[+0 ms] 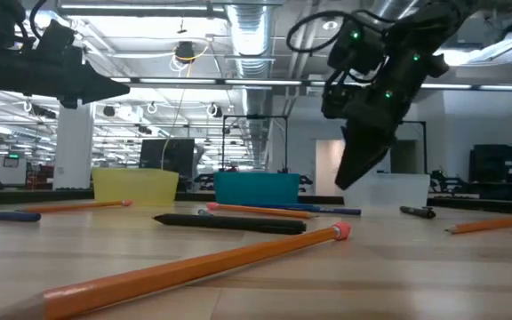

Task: Sort crayons/erasers/pens/pencils in bins
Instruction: Put the blue crayon into the transparent white bin

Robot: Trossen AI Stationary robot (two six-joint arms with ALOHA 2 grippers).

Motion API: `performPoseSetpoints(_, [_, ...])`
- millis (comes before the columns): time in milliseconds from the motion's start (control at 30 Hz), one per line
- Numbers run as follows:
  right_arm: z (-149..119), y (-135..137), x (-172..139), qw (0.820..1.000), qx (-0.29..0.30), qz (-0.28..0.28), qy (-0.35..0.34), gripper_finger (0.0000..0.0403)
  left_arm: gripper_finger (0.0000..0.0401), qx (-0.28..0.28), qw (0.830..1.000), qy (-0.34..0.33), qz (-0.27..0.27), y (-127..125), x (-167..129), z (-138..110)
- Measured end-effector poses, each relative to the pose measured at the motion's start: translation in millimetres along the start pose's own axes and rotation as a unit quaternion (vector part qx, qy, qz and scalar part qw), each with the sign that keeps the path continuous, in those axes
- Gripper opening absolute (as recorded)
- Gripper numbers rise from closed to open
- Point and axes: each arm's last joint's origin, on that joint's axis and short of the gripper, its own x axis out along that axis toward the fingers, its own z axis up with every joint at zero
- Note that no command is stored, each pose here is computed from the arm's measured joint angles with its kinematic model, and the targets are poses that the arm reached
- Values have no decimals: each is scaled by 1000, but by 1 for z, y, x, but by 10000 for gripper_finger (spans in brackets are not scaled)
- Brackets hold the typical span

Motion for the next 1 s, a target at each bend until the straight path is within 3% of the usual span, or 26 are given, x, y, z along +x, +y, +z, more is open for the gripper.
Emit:
performPoseSetpoints(233, [2, 2, 14, 1000, -1, -5, 18, 233, 0, 0, 1000, 0, 1, 0, 0, 0])
performPoseSetpoints(500, [9, -3, 33, 999, 10, -21, 36, 226, 0, 0, 1000, 0, 3, 0, 0, 0])
performPoseSetpoints(800, [22, -3, 21, 998, 1, -47, 40, 224, 0, 1, 1000, 0, 3, 0, 0, 0])
performPoseSetpoints(1000, [21, -11, 34, 994, 11, -63, 85, 223, 0, 1, 1000, 1, 2, 0, 0, 0])
